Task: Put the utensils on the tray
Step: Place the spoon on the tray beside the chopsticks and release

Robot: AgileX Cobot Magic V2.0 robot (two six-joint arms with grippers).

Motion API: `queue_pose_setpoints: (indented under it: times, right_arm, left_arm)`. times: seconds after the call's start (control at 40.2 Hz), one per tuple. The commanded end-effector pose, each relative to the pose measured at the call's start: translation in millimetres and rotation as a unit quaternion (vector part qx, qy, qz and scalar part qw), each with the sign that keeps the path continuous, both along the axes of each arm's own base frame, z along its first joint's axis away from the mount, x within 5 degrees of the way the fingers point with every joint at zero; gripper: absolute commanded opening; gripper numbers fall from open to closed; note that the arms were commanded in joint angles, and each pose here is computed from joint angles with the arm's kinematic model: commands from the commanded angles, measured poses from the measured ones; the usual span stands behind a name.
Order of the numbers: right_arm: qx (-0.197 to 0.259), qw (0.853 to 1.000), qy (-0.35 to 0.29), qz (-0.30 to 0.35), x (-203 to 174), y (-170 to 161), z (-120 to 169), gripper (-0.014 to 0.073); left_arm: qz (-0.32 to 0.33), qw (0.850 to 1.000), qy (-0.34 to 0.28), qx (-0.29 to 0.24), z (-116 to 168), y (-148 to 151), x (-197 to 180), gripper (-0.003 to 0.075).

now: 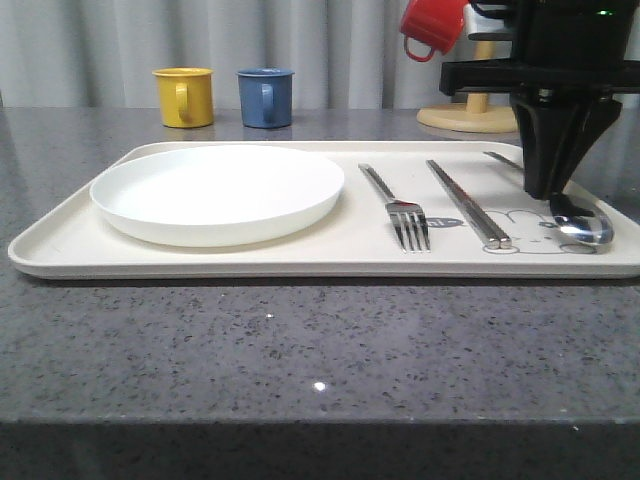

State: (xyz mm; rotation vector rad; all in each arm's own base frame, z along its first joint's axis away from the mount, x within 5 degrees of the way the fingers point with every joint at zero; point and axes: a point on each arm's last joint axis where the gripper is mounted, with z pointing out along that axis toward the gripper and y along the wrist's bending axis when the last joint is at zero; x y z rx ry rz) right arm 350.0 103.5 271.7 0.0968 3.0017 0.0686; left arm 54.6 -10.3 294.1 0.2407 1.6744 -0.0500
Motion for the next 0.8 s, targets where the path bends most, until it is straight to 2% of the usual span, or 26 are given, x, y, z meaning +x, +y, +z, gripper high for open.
queue_pose_setpoints:
  times: [0.0,0.099,0.273,0.398,0.547,0.671,0.771]
  right_arm:
    - [0.0,1.0,-0.011,-0.002,-7.7,-3.4,21.0,0.0108]
    - [0.0,1.0,-0.012,-0.002,-7.5,-3.4,21.0,0.0185]
    - [0.003,1.0,-0.021,-0.002,-6.9,-3.2,27.6,0.0244]
    - [0.008,0.999,-0.037,-0.002,-5.8,-2.9,48.1,0.0251]
    - [0.028,0.995,-0.095,0.001,-10.1,-3.5,88.9,0.0251]
    - [0.033,0.988,-0.145,0.029,-23.6,-7.1,118.4,0.0213]
    - [0.033,0.98,-0.187,0.061,-37.9,-11.3,138.3,0.0078]
  left_arm:
    - [-0.002,0.999,-0.049,-0.016,16.2,-0.3,-0.2,-0.0018]
    - [-0.002,0.999,-0.049,-0.016,16.2,-0.3,-0.2,-0.0018]
    - [-0.002,0.999,-0.049,-0.016,16.2,-0.3,-0.2,-0.0018]
    - [-0.002,0.999,-0.049,-0.016,16.2,-0.3,-0.2,-0.0018]
    - [-0.002,0.999,-0.049,-0.016,16.2,-0.3,-0.2,-0.0018]
    - [-0.002,0.999,-0.049,-0.016,16.2,-0.3,-0.2,-0.0018]
    - [-0.002,0.999,-0.049,-0.016,16.2,-0.3,-0.2,-0.0018]
